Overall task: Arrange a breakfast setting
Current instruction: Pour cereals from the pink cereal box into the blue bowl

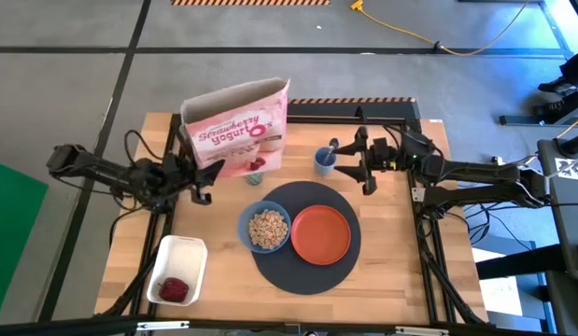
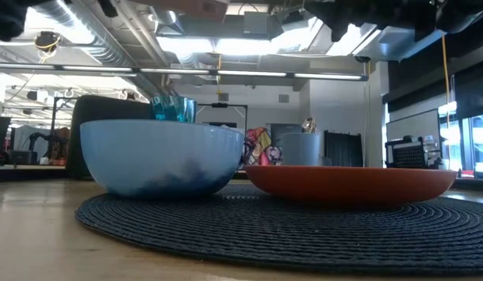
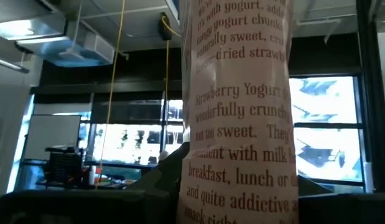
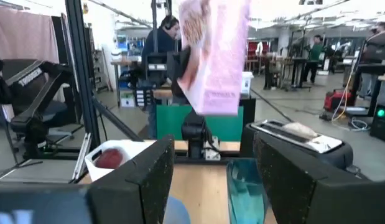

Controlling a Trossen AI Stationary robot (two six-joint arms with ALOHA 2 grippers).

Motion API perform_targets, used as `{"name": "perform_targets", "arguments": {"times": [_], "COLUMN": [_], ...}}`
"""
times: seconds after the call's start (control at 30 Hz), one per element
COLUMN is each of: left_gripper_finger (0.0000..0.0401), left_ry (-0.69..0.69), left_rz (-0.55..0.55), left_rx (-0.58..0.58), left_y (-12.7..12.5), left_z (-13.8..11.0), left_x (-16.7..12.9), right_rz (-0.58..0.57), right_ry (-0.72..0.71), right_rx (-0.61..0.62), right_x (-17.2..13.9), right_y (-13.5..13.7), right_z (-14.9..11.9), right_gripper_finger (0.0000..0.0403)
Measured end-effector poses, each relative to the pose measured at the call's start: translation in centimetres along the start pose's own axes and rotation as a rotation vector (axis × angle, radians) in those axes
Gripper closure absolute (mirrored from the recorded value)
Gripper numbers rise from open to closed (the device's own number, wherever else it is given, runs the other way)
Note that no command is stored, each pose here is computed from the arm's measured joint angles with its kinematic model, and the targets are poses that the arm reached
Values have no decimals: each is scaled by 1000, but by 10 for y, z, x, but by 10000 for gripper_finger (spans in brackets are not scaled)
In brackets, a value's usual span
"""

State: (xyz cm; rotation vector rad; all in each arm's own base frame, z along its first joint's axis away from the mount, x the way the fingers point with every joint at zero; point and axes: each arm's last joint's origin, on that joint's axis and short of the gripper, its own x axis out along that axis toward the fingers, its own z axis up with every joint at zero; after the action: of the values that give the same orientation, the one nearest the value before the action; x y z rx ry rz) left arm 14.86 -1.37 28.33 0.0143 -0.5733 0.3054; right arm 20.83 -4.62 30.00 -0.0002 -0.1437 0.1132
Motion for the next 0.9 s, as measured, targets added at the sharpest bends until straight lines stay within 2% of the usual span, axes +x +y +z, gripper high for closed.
{"name": "perform_targets", "arguments": {"times": [0.2,0.37,0.47,0.57,0.73,0.9], "left_gripper_finger": [287,287,287,287,287,287], "left_ry": [49,101,133,130,144,183], "left_rz": [-71,-84,-120,-144,-136,-133], "left_rx": [10,11,9,9,20,32], "left_y": [3,4,3,2,3,3], "left_z": [-18,-32,-40,-41,-44,-54], "left_x": [10,23,30,35,38,39], "right_rz": [4,71,77,76,16,-8], "right_ry": [-50,-29,23,62,41,14], "right_rx": [-21,-19,-48,-67,-89,-97], "right_x": [9,31,43,50,53,56], "right_y": [-3,-9,-14,-16,-18,-19], "right_z": [6,19,28,38,51,62], "right_gripper_finger": [191,184,154,104,27,16]}}
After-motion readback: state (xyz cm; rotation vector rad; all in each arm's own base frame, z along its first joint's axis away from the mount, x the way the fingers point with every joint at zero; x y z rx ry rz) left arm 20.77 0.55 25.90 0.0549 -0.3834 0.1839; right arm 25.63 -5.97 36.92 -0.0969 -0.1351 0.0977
